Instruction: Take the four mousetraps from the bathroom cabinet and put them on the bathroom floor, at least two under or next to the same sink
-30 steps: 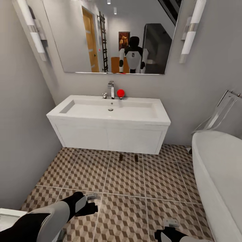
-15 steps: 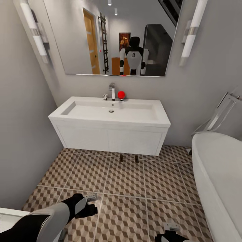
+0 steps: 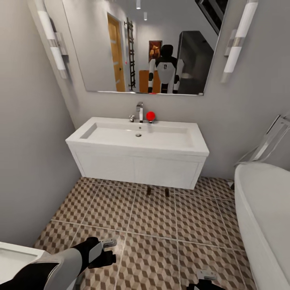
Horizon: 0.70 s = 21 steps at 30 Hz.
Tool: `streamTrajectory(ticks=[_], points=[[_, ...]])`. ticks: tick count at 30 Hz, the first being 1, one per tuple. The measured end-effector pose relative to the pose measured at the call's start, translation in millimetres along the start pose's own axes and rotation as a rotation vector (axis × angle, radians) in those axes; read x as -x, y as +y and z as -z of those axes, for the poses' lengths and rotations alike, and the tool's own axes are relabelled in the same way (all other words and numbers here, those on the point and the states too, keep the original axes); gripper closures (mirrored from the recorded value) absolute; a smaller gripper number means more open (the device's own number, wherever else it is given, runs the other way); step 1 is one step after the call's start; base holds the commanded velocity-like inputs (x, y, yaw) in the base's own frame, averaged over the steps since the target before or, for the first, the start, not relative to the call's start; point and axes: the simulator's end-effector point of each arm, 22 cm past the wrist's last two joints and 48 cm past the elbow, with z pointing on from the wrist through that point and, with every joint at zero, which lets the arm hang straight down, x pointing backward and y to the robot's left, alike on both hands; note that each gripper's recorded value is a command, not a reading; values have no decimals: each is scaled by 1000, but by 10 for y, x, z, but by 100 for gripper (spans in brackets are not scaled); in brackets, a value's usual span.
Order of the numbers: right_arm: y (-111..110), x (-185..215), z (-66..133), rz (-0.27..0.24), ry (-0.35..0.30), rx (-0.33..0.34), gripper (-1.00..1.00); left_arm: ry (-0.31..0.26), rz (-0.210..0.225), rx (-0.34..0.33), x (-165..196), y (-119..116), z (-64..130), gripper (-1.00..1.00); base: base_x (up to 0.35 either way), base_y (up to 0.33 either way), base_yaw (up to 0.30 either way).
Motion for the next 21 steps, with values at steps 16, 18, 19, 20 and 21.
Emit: streamTrajectory(ticks=[16,18,19,20,21], points=[[-47,46,230,-2,-14,0,-100,-6,-1,-1,-44,-13,229,-100,-78,0,86],[-53,45,255,-2,-14,0,-100,-6,-1,-1,-52,-13,253,-100,-54,0,17],[-56,45,267,-2,-14,0,-100,-7,-1,-1,-55,-14,265,-100,-38,0,46],[-59,45,279,-2,-14,0,-100,-7,-1,-1,-56,-16,277,-100,-38,0,46],[-62,45,291,-2,-14,0,-100,-7,-1,-1,-58,-16,289,-100,-31,0,81]])
